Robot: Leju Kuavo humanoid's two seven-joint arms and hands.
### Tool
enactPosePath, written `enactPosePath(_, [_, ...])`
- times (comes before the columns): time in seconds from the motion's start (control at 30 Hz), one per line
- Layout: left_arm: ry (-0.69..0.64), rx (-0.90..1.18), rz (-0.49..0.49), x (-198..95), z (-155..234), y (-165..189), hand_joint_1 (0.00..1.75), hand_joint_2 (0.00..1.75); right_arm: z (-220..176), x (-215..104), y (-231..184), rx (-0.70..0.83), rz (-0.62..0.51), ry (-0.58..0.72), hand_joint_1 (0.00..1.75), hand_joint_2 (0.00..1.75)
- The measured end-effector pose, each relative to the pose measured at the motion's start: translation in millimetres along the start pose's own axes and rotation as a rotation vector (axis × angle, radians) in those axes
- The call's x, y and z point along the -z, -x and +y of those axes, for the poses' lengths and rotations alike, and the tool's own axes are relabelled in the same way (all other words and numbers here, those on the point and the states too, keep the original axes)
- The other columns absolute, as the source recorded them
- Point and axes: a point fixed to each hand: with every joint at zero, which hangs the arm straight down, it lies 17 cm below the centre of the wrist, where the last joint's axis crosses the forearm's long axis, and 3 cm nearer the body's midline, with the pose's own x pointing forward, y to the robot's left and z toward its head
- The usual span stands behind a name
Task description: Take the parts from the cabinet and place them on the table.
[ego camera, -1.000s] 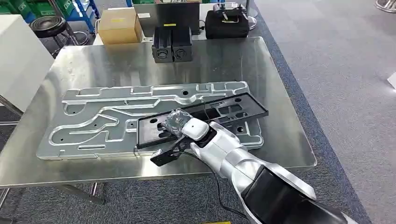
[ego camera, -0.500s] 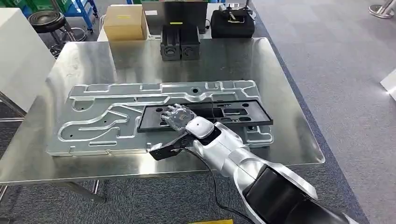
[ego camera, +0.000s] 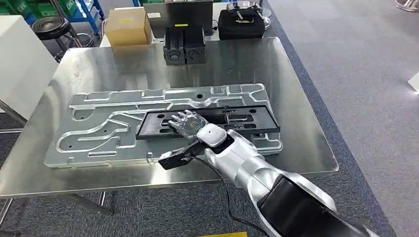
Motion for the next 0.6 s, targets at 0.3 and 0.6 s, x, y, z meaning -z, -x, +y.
enactPosePath(0.3, [0.01,-0.004,-0.007,-0.1,-2.5,-1.5,0.0,0.0,-33.6,2.2,6.0,0.085,-0.009,0.14,0.0,0.0])
enactPosePath(0.6, [-0.015,0.001,-0.068,4.6,9.9,-25.3,0.0,0.0,-111.2,-80.4,99.3,0.599,0.029,0.847,0.0,0.0])
